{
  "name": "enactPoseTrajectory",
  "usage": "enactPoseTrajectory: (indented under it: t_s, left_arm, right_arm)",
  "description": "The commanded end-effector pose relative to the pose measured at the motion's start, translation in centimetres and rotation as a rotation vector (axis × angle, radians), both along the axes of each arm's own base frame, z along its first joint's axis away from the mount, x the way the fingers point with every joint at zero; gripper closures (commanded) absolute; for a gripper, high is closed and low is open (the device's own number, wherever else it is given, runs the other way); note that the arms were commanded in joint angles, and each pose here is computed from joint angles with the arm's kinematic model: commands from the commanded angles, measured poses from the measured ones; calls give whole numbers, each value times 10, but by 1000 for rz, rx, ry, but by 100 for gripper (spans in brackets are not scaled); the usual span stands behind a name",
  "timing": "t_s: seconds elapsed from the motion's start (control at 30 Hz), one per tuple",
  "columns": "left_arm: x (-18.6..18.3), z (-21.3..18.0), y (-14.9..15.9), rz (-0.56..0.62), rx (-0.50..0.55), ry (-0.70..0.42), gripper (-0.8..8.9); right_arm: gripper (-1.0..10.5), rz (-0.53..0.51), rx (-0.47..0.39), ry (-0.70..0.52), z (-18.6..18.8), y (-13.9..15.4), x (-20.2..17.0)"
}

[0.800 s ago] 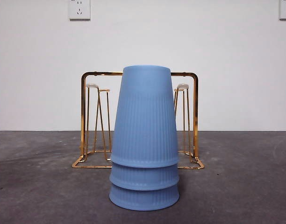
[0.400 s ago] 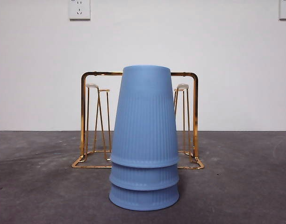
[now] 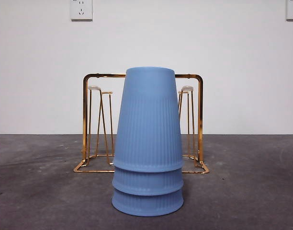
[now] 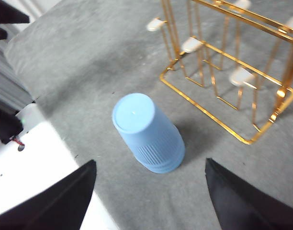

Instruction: Pick the top cup and place it on cupholder, pick up the mid cup and place it on cupholder, last pick the bottom cup and place it on cupholder.

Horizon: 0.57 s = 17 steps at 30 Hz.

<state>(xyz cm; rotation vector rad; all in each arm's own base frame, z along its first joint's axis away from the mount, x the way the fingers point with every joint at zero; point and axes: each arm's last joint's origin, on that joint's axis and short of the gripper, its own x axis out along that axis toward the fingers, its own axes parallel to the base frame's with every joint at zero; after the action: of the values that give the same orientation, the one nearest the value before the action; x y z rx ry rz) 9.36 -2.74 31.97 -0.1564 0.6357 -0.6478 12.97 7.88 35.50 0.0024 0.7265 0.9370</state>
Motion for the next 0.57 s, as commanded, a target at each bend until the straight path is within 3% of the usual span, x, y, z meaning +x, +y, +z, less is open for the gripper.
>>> enactPoseTrajectory:
  t_s: [0.03,0.3,0.57]
  left_arm:
    - [0,5,0,-13,2,-24,404]
    - [-1,5,0,-11,1,-18,404]
    - [-1,5,0,-9,-1,-15,404]
  right_arm:
    - [585,43,-14,-7,9,16,8]
    - [559,151,-92,1,-3,70,29]
    - [518,159,-184,-4,-27,108,46]
